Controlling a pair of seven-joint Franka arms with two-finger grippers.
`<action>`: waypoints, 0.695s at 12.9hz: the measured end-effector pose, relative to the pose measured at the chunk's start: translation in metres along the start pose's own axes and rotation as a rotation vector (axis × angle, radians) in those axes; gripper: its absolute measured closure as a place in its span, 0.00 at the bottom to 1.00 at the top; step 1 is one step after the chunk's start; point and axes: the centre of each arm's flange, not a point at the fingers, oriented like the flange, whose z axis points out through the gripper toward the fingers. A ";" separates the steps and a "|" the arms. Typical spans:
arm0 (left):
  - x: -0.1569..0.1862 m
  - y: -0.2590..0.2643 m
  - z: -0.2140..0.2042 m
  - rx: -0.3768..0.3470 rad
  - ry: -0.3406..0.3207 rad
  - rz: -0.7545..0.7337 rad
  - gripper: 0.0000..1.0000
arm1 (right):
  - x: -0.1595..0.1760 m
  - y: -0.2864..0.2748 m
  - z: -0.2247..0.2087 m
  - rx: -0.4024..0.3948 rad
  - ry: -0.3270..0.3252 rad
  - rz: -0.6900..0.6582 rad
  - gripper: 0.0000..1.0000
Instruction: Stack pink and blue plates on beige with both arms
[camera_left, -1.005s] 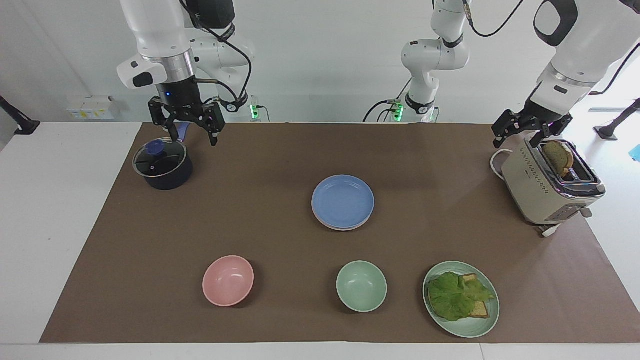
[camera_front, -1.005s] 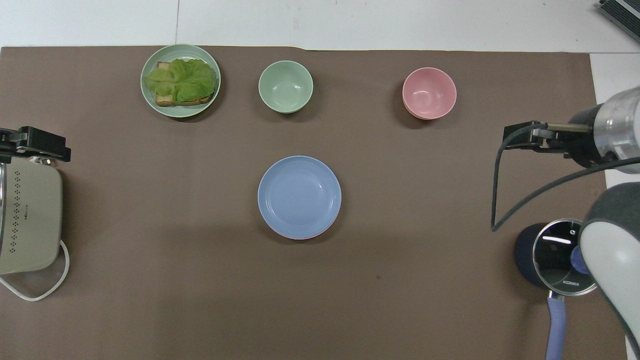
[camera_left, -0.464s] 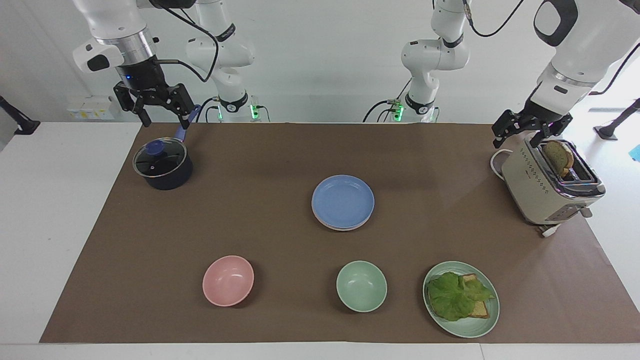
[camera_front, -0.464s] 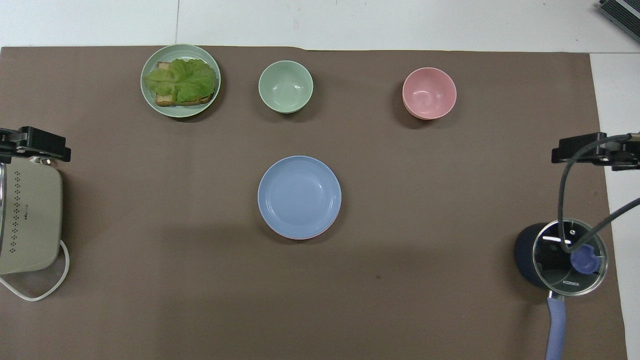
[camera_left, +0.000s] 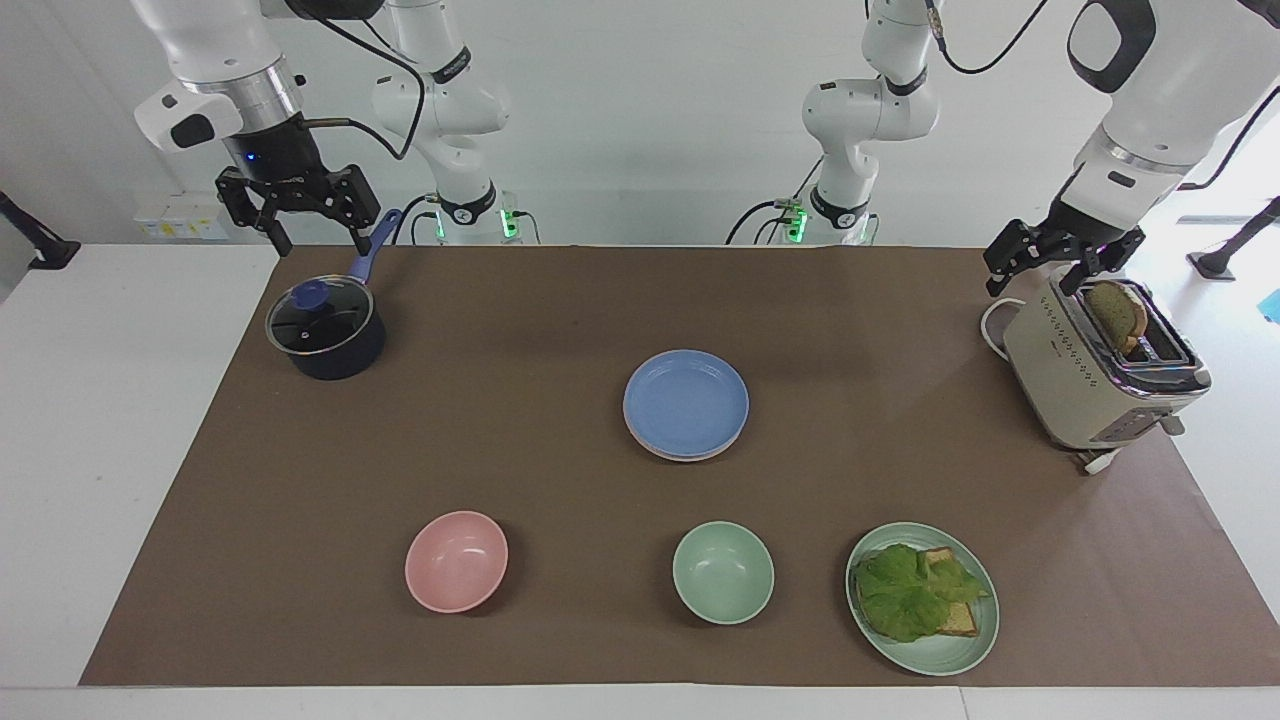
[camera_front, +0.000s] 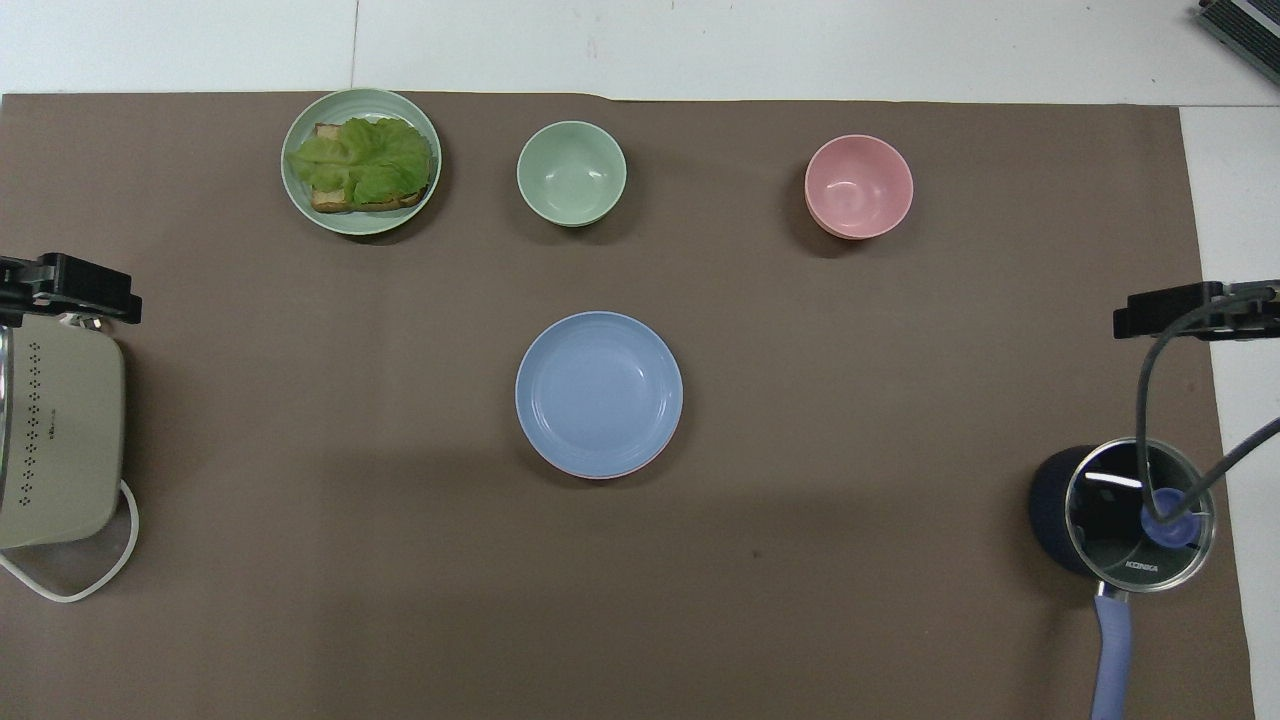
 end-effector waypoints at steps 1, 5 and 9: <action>0.000 0.000 0.000 0.000 0.000 0.000 0.00 | 0.000 0.001 0.001 -0.008 -0.004 -0.009 0.00; 0.000 0.000 0.000 0.000 0.000 0.000 0.00 | -0.013 0.004 -0.002 -0.027 -0.086 -0.054 0.00; 0.000 0.000 0.000 0.000 0.000 0.000 0.00 | -0.022 0.005 -0.010 -0.037 -0.101 -0.068 0.00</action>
